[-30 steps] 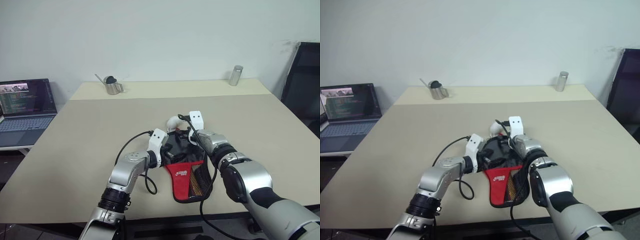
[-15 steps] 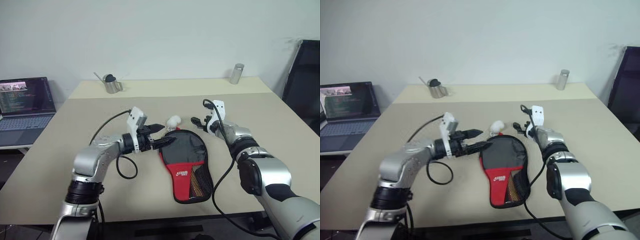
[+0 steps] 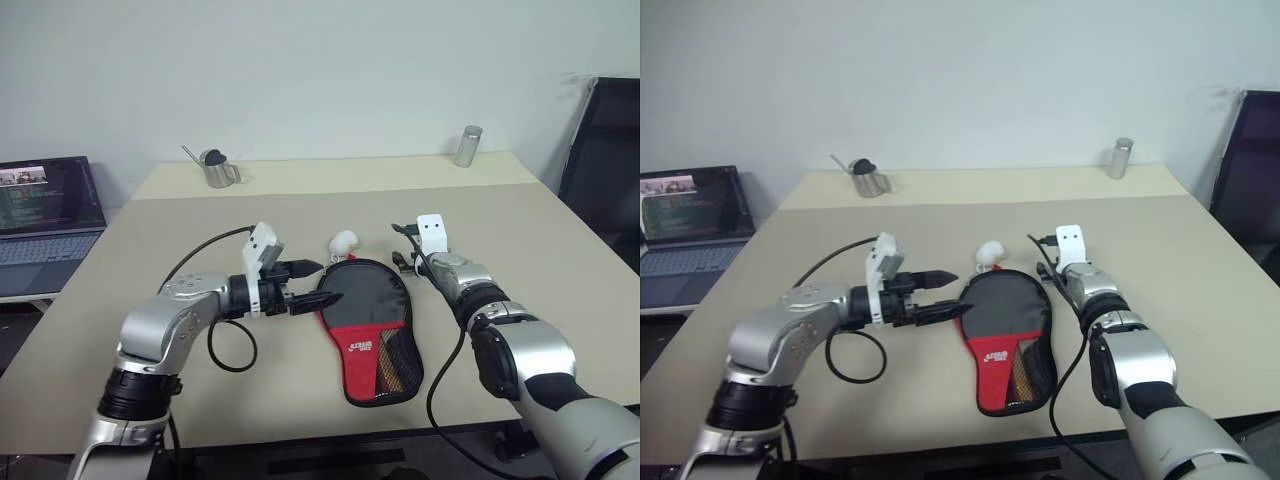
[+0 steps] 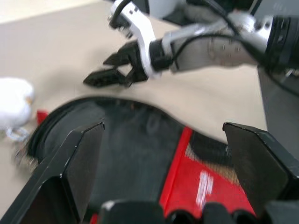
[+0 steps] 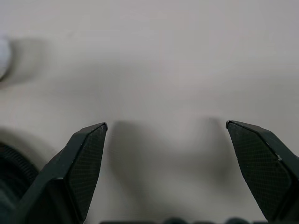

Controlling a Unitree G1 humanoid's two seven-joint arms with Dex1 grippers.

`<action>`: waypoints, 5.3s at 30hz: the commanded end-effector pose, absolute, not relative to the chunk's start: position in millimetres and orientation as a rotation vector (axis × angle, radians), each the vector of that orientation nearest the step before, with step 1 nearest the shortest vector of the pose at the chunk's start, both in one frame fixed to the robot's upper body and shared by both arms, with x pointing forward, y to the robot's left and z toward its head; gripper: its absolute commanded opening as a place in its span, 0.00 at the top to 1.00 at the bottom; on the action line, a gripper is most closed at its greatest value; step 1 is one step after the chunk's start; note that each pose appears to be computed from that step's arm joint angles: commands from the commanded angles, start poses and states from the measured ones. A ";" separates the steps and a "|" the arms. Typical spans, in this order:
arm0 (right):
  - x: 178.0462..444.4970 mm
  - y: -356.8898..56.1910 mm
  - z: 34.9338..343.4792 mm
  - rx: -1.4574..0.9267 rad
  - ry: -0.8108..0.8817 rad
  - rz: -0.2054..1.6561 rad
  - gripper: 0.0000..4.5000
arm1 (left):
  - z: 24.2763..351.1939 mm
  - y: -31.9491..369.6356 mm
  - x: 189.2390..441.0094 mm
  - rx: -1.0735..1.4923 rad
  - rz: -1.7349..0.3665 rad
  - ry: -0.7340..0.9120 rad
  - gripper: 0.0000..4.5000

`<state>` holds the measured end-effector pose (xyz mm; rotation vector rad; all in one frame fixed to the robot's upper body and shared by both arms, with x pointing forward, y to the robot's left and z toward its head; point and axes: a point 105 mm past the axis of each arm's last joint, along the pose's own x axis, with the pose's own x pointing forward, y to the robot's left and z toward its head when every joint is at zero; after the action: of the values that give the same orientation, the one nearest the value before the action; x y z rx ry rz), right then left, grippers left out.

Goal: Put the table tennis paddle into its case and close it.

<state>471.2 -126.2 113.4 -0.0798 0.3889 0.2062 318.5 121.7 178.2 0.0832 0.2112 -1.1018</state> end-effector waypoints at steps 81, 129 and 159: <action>391.7 -83.9 122.0 0.021 0.473 0.805 0.31 | 179.0 115.9 320.9 0.182 -1.147 0.184 0.00; 453.6 7.1 137.4 0.264 0.379 0.491 0.22 | 87.8 89.5 331.2 0.152 -0.898 0.357 0.00; 482.7 -135.9 156.4 0.150 0.277 0.165 1.00 | 84.5 69.2 334.6 0.141 -0.983 0.371 0.00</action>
<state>474.4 -104.3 130.4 0.1676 0.3764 0.2382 336.4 70.8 92.0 0.1404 0.3381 -0.9671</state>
